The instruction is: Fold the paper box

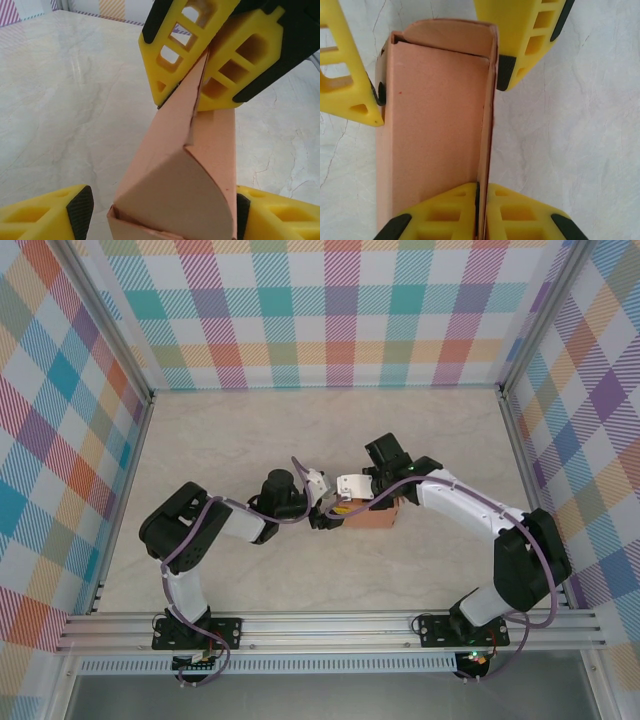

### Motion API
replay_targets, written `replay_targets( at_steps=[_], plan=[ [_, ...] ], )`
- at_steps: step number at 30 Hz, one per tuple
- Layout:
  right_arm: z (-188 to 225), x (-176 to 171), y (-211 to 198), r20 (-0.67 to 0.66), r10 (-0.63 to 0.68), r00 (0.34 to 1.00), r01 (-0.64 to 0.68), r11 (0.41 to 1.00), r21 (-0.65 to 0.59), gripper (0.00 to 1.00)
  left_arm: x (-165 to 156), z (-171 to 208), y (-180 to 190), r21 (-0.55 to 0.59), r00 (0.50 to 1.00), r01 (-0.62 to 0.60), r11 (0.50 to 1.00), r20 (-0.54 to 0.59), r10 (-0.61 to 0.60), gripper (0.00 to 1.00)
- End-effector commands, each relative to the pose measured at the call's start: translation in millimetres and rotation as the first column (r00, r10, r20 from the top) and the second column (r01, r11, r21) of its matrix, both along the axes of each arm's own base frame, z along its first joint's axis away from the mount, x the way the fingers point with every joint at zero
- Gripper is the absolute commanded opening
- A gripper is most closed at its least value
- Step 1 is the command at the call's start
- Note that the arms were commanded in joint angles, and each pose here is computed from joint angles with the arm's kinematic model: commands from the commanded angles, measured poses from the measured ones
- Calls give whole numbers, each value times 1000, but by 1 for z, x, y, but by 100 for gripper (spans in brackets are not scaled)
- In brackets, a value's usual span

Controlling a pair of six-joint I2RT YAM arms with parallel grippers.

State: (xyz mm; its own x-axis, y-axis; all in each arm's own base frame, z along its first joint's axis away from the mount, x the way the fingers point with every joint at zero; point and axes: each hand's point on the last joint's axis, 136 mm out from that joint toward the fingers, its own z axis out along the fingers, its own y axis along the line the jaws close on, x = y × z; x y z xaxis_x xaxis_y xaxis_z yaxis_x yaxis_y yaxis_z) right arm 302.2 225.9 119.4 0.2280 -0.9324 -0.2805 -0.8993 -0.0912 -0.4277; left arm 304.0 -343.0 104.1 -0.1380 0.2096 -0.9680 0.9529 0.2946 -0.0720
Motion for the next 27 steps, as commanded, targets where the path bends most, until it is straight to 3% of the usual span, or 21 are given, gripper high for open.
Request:
replay_targets(
  at_steps=[1, 6, 11, 17, 27],
  plan=[
    [-18, -41, 15, -103, 157, 982, -155, 988, 23, 11, 15, 52, -12, -101, 992, 15, 995, 130, -2, 71],
    [-10, -39, 17, -44, 177, 983, -176, 984, 25, 10, 13, 53, -14, -101, 991, 36, 994, 131, -23, 67],
    [-9, -37, 18, -23, 175, 984, -175, 984, 22, 12, 10, 52, -17, -84, 989, 60, 995, 137, -48, 55],
    [-10, -32, 11, -26, 126, 992, -127, 992, -17, 33, 5, 36, -17, -28, 989, 56, 998, 139, -51, 54],
    [35, -45, -4, -7, 58, 998, -57, 992, 111, 44, 3, 20, -16, 18, 987, 33, 999, 159, -36, 49]
  ],
)
